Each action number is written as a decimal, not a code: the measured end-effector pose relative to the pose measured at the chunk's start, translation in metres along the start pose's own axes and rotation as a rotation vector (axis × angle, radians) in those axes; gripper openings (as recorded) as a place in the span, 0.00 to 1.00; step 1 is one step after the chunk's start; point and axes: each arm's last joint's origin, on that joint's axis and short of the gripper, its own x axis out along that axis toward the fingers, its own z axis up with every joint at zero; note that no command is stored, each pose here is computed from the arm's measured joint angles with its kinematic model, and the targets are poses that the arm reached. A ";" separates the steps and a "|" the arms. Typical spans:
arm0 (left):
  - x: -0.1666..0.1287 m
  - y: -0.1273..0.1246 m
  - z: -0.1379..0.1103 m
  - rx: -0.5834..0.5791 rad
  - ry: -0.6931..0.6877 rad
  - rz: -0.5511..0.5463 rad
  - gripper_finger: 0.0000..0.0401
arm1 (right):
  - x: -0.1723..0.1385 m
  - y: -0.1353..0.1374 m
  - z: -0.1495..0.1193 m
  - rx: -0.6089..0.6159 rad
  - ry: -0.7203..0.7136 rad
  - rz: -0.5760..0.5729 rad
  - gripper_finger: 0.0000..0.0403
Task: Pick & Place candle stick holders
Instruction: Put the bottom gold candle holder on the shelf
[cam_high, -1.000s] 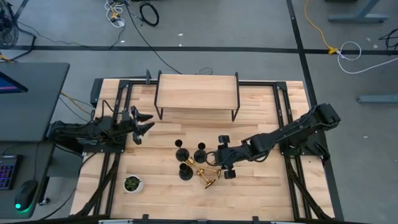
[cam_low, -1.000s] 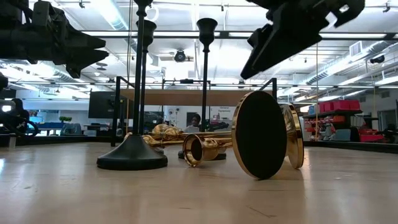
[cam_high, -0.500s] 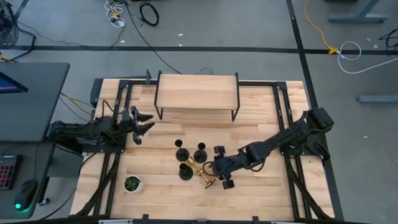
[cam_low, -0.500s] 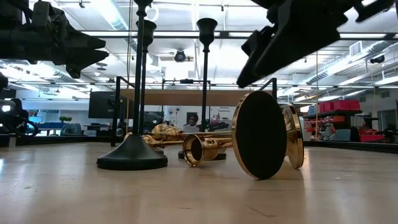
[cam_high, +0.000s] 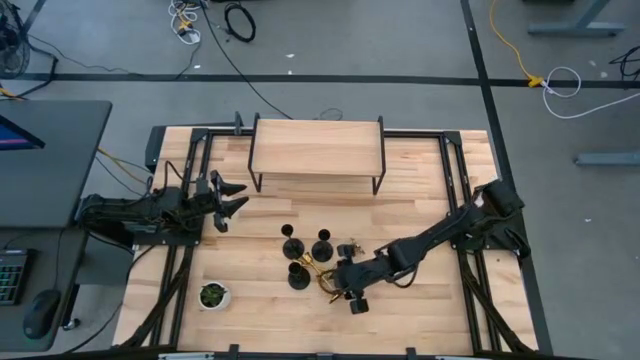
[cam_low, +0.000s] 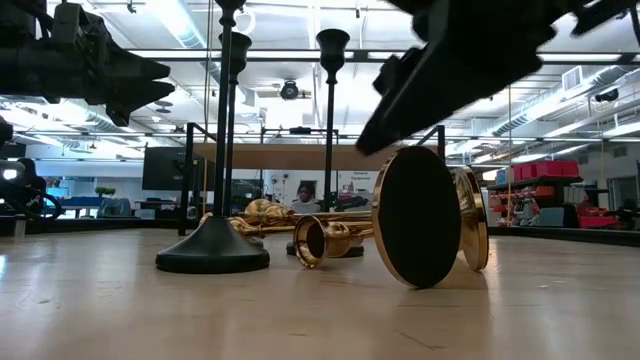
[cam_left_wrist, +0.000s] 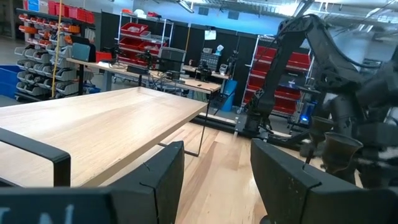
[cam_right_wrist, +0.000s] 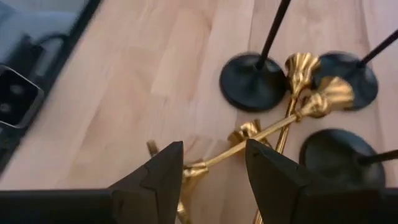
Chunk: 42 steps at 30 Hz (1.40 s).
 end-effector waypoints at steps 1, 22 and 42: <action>0.000 0.000 0.000 0.000 0.001 0.000 0.47 | 0.004 0.001 0.002 0.002 0.006 -0.002 0.44; 0.000 0.000 -0.001 0.002 0.006 0.005 0.47 | 0.039 -0.011 0.024 0.317 0.301 -0.058 0.44; 0.000 0.000 -0.001 0.002 0.006 0.005 0.47 | 0.038 -0.017 0.020 0.394 0.355 -0.071 0.38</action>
